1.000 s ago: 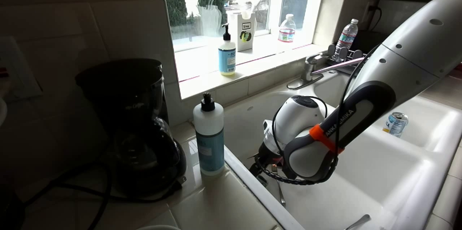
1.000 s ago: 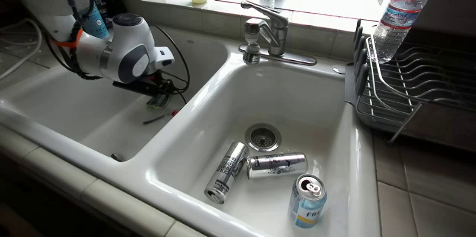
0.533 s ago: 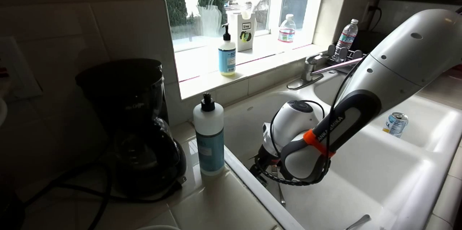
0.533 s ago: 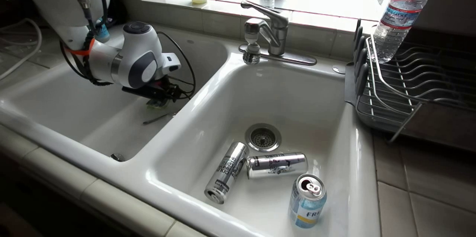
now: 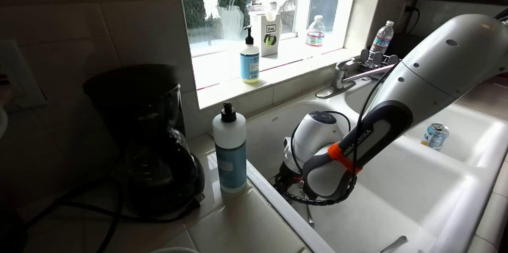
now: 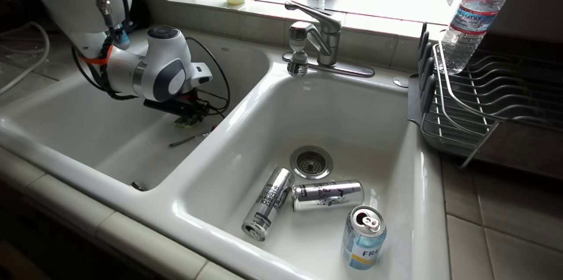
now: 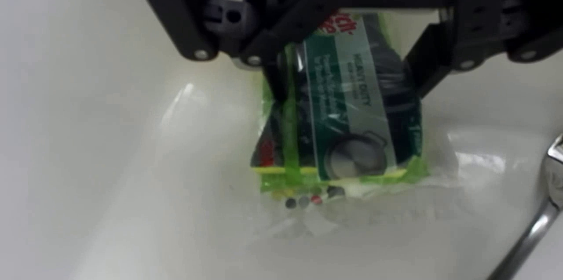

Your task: Put the white packet on the window seal

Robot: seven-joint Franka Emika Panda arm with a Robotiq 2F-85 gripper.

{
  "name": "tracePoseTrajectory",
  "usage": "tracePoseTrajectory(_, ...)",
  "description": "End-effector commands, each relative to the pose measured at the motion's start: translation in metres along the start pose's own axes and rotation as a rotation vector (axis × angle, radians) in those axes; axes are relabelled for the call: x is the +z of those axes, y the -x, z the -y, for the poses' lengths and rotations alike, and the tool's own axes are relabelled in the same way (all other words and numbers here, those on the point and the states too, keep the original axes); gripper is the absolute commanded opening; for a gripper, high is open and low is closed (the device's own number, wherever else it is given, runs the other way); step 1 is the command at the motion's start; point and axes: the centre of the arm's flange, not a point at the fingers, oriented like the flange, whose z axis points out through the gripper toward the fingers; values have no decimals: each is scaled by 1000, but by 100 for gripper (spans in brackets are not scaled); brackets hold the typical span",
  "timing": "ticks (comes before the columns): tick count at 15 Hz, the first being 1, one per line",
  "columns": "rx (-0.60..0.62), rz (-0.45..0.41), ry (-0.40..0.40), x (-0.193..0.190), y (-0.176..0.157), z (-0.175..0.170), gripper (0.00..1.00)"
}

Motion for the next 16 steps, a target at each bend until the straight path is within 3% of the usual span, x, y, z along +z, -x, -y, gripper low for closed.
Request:
tracePoseTrajectory(1,0,23,1,11,-6,4,38)
tracePoseTrajectory(7,1,12,-5,-1,-9,6,0)
tracePoseTrajectory(12,-31,8,-69,-55,12,29,2)
tracePoseTrajectory(16,-52,25,-118,-116,55,35,2)
